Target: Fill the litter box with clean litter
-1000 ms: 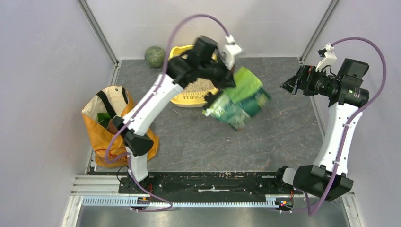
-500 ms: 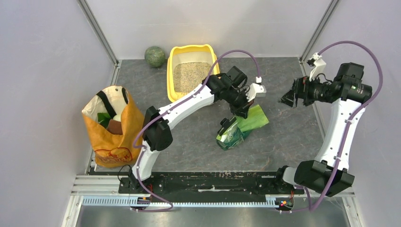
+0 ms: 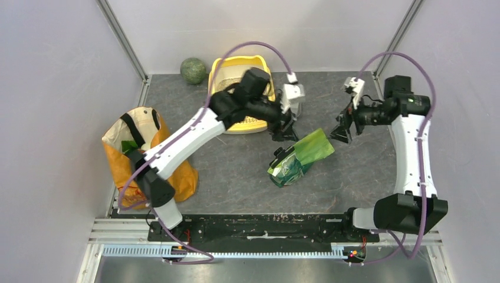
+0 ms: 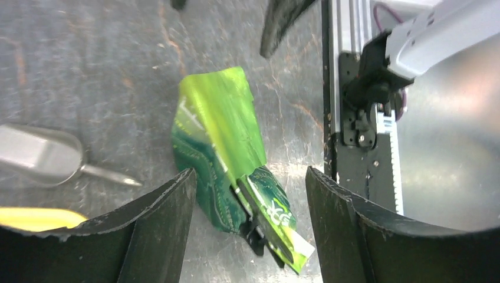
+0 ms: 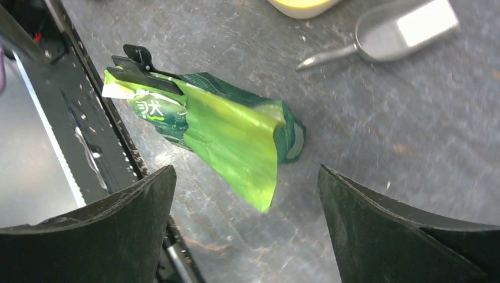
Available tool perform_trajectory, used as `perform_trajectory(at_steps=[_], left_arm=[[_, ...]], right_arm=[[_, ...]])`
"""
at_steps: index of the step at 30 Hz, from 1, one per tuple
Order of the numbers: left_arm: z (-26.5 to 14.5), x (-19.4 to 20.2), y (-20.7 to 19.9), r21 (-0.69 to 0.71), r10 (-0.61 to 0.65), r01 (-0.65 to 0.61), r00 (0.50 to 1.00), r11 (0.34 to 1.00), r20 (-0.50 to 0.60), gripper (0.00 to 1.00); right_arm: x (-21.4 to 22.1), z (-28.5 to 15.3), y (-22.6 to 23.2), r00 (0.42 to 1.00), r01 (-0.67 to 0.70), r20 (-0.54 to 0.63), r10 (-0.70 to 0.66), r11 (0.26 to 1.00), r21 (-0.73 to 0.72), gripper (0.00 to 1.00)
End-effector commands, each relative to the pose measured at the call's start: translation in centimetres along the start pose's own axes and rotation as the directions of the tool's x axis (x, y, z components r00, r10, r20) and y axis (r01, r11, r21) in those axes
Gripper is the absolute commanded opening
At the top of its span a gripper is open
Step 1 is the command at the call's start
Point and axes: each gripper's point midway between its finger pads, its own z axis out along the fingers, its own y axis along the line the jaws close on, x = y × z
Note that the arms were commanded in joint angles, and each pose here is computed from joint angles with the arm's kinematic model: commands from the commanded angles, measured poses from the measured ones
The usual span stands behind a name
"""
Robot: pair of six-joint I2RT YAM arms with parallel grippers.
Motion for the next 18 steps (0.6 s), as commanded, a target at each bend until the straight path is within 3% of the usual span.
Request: perform_trajectory(at_steps=[1, 7, 11, 14, 18], left_arm=[[-6.0, -2.4, 1.7, -0.066, -0.125, 0.137, 0.978, 0.988, 0.165, 0.75], [-11.3, 3.3, 7.0, -0.308, -0.153, 0.196, 0.976, 0.931, 0.157, 0.74], [-14.0, 6.7, 14.5, -0.523, -0.278, 0.344, 0.939, 0.780, 0.202, 0.70], [-14.6, 8.7, 19.6, -0.682, -0.274, 0.304, 0.949, 0.665, 0.156, 0.64], [-13.0, 11.7, 24.4, -0.745, -0.251, 0.180, 0.968, 0.642, 0.018, 0.56]], right_arm=[[-2.4, 2.0, -0.9, 0.937, 0.348, -0.023, -0.348, 0.937, -0.025, 0.97], [-1.5, 6.6, 0.6, 0.807, 0.560, -0.084, -0.585, 0.803, -0.205, 0.97], [-0.1, 9.5, 1.0, 0.757, 0.596, -0.107, -0.644, 0.749, -0.289, 0.88], [1.4, 10.7, 1.2, 0.720, 0.605, -0.139, -0.680, 0.714, -0.353, 0.82], [3.7, 10.9, 1.8, 0.702, 0.559, -0.181, -0.689, 0.691, -0.458, 0.64]])
